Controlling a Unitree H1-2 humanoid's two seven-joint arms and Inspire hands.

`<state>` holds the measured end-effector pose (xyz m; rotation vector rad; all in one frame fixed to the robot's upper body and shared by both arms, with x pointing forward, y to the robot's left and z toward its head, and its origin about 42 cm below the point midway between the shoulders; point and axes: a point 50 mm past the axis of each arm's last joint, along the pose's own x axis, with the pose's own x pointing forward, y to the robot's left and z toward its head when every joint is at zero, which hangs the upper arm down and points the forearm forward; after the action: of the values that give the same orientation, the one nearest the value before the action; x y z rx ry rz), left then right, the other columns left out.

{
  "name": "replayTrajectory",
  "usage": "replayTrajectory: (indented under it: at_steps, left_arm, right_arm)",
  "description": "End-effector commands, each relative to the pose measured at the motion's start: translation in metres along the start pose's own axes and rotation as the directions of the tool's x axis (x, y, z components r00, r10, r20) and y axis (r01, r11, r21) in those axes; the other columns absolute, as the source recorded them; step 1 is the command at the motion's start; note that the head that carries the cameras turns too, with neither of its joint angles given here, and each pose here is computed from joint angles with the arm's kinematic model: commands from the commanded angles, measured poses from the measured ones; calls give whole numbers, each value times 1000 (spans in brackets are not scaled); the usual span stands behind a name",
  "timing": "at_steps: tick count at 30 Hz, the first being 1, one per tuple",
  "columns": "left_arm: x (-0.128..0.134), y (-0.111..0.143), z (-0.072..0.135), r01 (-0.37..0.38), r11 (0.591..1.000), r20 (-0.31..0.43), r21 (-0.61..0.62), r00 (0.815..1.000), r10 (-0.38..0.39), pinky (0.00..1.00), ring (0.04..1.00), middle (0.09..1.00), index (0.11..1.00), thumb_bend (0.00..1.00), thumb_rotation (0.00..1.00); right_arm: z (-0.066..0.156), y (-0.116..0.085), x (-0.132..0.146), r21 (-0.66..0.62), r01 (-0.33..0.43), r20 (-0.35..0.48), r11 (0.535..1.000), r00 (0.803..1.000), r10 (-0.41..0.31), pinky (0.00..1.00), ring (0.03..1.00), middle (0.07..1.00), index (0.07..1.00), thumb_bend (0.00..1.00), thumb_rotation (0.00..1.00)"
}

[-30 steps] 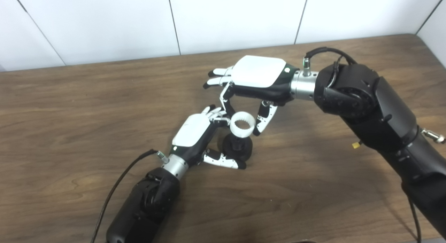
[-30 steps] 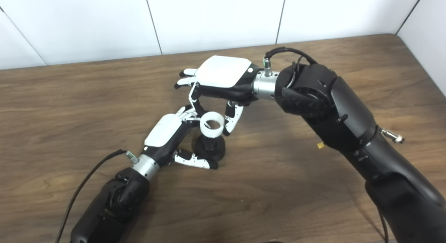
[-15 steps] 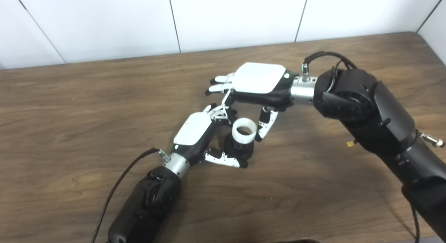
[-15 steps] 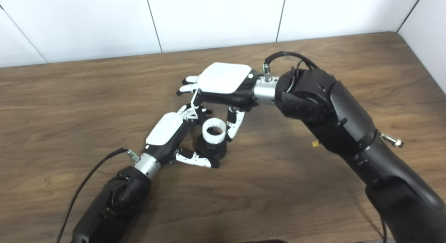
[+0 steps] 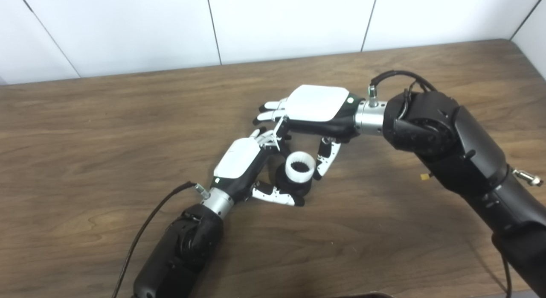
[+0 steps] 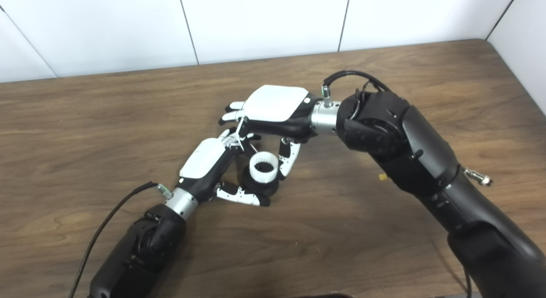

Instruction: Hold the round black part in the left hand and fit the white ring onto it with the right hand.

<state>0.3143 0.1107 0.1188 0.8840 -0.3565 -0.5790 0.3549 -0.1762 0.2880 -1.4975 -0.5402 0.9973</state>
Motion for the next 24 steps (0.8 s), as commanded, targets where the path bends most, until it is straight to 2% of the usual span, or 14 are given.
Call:
replayTrajectory:
  at_steps: [1,24]
  left_arm:
    - [-1,-12,5,46,999,18,6,999,-46,1000,919,868,478,519,50]
    - [-3,-18,8,55,998,13,4,998,-55,1000,943,856,479,519,52]
  right_arm:
    - [0,-16,0,-35,64,15,997,998,-64,918,990,942,479,517,131]
    - [-1,-13,7,-61,67,19,996,998,-66,902,985,938,479,518,128]
